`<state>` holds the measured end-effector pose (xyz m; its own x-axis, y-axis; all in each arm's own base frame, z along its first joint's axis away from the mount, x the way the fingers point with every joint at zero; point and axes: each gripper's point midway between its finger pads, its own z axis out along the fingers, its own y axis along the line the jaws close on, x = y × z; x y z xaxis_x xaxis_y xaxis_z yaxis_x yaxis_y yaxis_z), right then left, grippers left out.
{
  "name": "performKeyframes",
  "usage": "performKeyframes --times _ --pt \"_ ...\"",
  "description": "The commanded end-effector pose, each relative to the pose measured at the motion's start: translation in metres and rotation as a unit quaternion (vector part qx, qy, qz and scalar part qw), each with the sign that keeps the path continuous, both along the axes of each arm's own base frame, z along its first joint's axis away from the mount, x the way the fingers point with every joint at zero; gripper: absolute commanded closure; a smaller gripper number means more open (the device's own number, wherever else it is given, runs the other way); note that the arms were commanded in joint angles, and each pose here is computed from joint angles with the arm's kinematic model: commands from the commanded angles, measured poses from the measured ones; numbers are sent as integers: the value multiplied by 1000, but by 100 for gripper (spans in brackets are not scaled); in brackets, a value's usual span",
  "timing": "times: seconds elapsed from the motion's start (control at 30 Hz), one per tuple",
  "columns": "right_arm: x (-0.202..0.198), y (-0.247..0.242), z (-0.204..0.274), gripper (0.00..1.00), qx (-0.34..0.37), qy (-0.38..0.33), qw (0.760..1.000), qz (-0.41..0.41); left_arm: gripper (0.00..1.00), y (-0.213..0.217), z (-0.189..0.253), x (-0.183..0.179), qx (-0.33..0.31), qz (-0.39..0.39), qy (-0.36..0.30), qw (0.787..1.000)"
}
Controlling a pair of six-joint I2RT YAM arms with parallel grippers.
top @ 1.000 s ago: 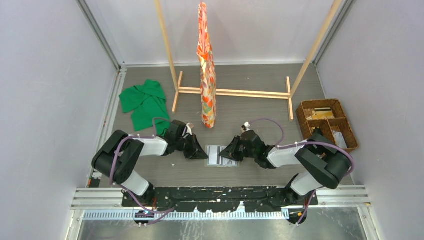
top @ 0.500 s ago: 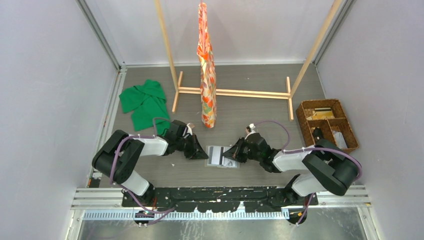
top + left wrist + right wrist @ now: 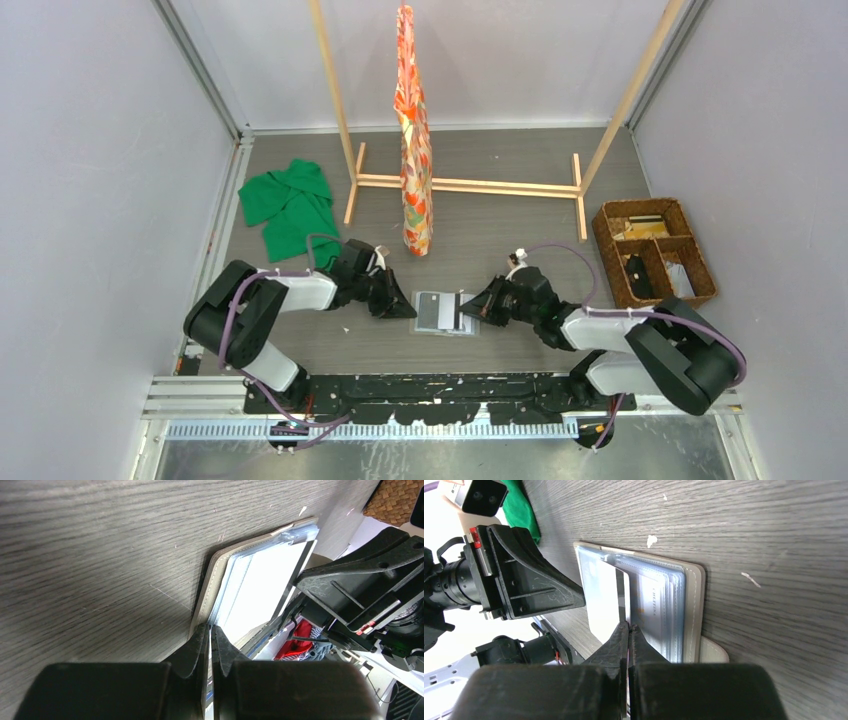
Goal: Take the credit cards out of the card holder
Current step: Remove the credit card from the card holder.
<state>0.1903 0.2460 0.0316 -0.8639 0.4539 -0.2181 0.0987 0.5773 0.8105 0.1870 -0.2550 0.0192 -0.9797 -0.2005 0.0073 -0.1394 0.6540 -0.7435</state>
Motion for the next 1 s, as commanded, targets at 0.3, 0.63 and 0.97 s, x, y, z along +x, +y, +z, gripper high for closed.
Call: performKeyframes --times 0.3,0.63,0.97 --pt "-5 -18 14 99 -8 -35 999 -3 85 12 28 10 46 -17 -65 997" --pt "-6 -22 32 99 -9 -56 998 -1 71 12 61 9 47 -23 -98 994" --pt "-3 -20 51 99 -12 -67 998 2 68 2 72 4 22 -19 -109 994"
